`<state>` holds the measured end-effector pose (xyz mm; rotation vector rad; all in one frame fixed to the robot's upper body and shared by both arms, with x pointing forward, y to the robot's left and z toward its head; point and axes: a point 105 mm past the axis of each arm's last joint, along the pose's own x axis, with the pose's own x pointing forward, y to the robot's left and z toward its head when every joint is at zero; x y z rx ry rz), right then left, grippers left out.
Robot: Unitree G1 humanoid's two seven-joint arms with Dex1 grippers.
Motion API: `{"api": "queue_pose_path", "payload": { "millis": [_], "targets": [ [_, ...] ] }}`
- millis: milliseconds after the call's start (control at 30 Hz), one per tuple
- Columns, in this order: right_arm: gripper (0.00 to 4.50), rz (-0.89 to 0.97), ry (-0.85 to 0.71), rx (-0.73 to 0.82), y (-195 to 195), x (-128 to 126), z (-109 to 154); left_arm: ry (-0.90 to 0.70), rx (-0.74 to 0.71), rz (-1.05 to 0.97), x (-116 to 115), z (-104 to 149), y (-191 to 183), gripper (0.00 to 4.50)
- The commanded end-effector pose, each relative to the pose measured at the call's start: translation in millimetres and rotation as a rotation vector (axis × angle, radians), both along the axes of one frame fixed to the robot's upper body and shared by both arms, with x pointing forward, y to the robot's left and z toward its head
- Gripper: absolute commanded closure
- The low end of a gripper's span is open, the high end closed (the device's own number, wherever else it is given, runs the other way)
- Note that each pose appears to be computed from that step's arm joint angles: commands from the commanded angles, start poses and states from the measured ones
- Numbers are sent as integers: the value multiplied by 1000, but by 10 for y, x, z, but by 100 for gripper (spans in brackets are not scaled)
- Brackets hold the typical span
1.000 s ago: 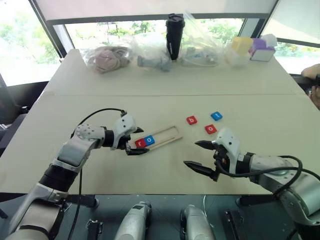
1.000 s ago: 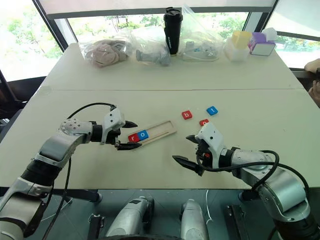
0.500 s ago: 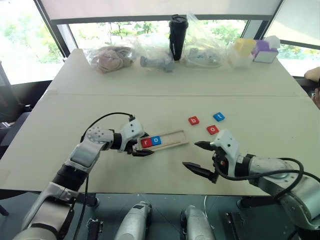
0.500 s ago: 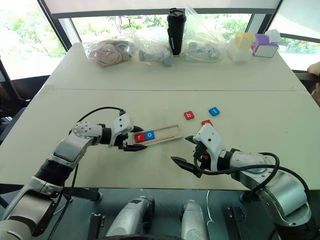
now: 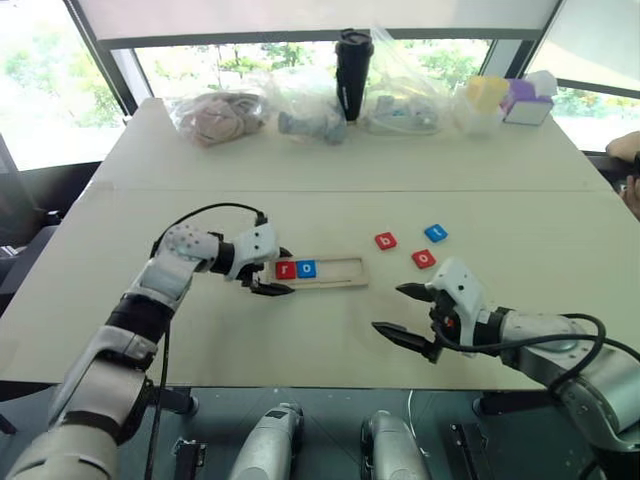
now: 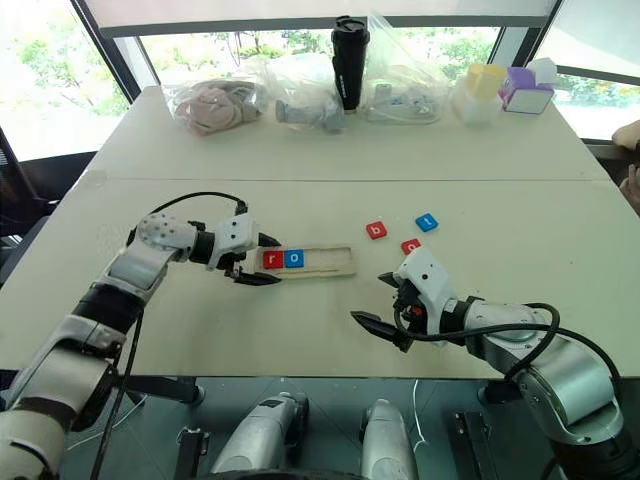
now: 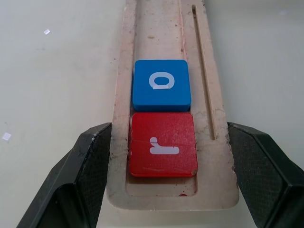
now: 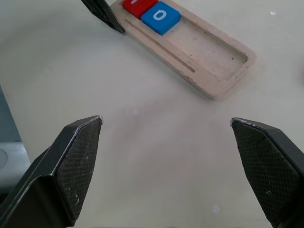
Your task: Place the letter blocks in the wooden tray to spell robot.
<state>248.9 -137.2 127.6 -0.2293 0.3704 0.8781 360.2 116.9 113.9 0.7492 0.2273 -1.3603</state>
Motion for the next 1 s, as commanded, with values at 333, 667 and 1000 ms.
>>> {"api": "queue_pose_path", "payload": {
  "millis": [333,667,1000],
  "targets": [
    [0,-21,-37,22,16,1,69,52,19,-83,30,-177,-100,136],
    [0,0,-36,19,42,52,89,37,42,-50,121,-199,-73,4],
    [0,-203,-142,84,-165,618,332,105,-190,72,-1,545,382,4]
  ]
}}
